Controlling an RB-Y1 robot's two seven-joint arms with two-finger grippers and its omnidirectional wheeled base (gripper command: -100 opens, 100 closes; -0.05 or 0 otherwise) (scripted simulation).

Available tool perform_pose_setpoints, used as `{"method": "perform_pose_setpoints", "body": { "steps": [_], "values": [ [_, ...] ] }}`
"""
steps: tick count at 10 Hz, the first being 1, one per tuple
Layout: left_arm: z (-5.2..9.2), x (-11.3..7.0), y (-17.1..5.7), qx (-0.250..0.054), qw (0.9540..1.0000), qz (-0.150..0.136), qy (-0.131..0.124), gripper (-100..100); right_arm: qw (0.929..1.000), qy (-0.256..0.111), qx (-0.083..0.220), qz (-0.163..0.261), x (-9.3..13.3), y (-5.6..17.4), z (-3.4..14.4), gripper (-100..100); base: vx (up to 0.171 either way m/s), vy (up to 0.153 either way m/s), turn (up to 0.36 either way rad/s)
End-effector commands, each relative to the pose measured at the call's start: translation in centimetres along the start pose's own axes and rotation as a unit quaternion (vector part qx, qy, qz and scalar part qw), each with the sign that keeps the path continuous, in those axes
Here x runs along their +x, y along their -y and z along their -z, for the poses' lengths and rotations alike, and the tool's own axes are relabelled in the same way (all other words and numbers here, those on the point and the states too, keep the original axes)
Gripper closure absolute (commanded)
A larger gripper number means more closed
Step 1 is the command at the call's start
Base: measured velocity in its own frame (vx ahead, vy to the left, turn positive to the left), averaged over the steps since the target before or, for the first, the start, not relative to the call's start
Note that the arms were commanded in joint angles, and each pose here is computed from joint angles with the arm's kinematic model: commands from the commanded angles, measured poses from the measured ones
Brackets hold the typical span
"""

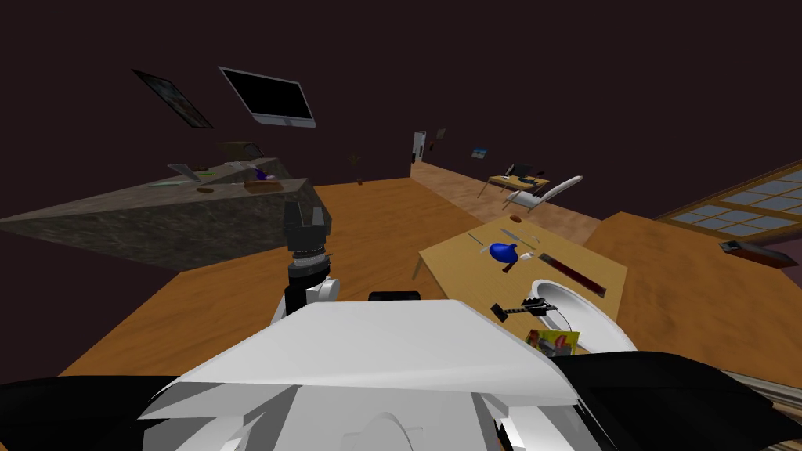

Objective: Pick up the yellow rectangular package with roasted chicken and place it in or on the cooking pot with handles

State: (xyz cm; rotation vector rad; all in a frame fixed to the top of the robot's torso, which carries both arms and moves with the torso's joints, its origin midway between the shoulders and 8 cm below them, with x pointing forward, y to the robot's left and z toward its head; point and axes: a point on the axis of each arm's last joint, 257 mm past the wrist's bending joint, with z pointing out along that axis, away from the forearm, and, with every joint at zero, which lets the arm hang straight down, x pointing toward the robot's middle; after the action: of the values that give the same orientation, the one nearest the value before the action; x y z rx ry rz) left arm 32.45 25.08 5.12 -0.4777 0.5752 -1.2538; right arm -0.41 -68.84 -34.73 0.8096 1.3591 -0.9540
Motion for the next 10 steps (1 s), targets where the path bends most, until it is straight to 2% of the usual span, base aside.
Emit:
{"method": "perform_pose_setpoints", "body": {
  "steps": [1,2,4,7,9,10],
  "values": [
    [0.0,0.0,0.0,0.0,1.0,0.0,0.0,0,0.9999,0.01,0.001,0.007,-1.6,0.9,-1.1,100,0.031,0.021,0.009],
    [0.0,0.0,0.0,0.0,1.0,0.0,0.0,0,0.9999,0.01,0.001,0.007,-1.6,0.9,-1.1,100,0.011,-0.008,-0.025],
    [0.0,0.0,0.0,0.0,1.0,0.0,0.0,0,0.9996,0.013,0.006,0.022,-3.4,3.2,-2.9,100,0.025,0.023,0.038],
    [0.0,0.0,0.0,0.0,1.0,0.0,0.0,0,0.9994,0.014,0.009,0.03,-4.3,4.4,-3.8,100,0.026,0.007,0.024],
    [0.0,0.0,0.0,0.0,1.0,0.0,0.0,0,0.9988,0.015,0.016,0.045,-6.3,6.7,-5.6,100,0.034,0.019,0.043],
    [0.0,0.0,0.0,0.0,1.0,0.0,0.0,0,0.9988,0.015,0.016,0.045,-6.3,6.7,-5.6,100,0.03,0.0,0.02]
  ]
}}
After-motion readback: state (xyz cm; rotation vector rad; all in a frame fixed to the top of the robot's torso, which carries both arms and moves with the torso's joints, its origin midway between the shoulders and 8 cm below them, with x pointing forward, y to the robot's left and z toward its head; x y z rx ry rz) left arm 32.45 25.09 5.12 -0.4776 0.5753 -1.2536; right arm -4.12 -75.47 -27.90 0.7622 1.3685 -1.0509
